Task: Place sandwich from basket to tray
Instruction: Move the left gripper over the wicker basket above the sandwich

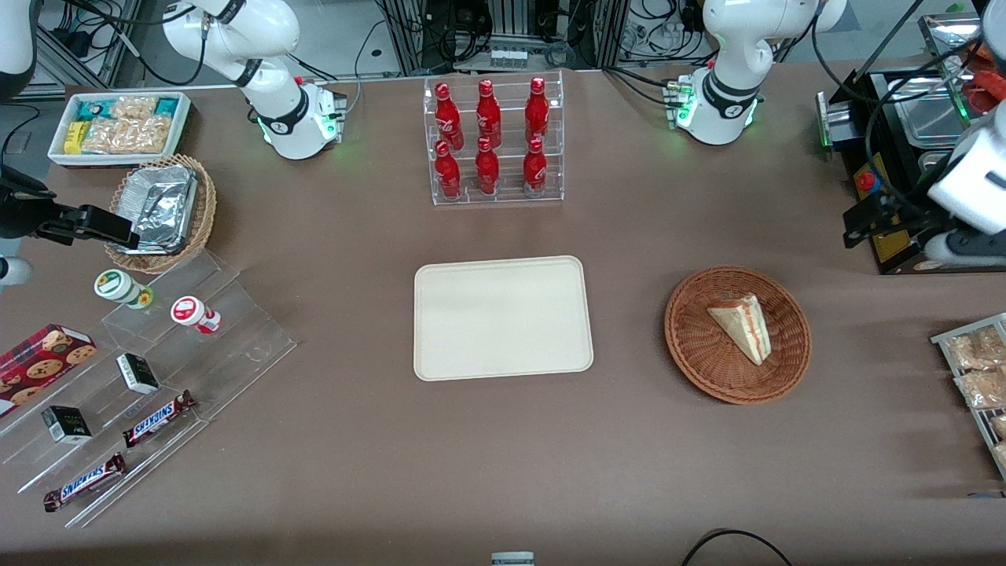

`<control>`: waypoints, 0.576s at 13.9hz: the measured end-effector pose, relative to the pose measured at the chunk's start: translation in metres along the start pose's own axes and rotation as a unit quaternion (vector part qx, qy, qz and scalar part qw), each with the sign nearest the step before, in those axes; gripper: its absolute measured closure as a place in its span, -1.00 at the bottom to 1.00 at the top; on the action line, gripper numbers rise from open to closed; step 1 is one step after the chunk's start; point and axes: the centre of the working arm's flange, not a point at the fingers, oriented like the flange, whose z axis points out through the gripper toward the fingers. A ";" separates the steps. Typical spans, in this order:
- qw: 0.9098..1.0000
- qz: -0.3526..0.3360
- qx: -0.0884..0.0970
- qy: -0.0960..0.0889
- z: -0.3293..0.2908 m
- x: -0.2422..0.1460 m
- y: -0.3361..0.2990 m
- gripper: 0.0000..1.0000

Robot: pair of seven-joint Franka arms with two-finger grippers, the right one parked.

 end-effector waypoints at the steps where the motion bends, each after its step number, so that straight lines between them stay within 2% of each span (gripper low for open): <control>1: 1.000 -0.005 0.000 0.000 0.020 0.006 0.000 -1.00; 5: 0.998 -0.058 -0.002 0.014 0.100 0.012 0.002 -1.00; 8: 0.991 -0.128 -0.005 0.032 0.151 0.004 0.005 -1.00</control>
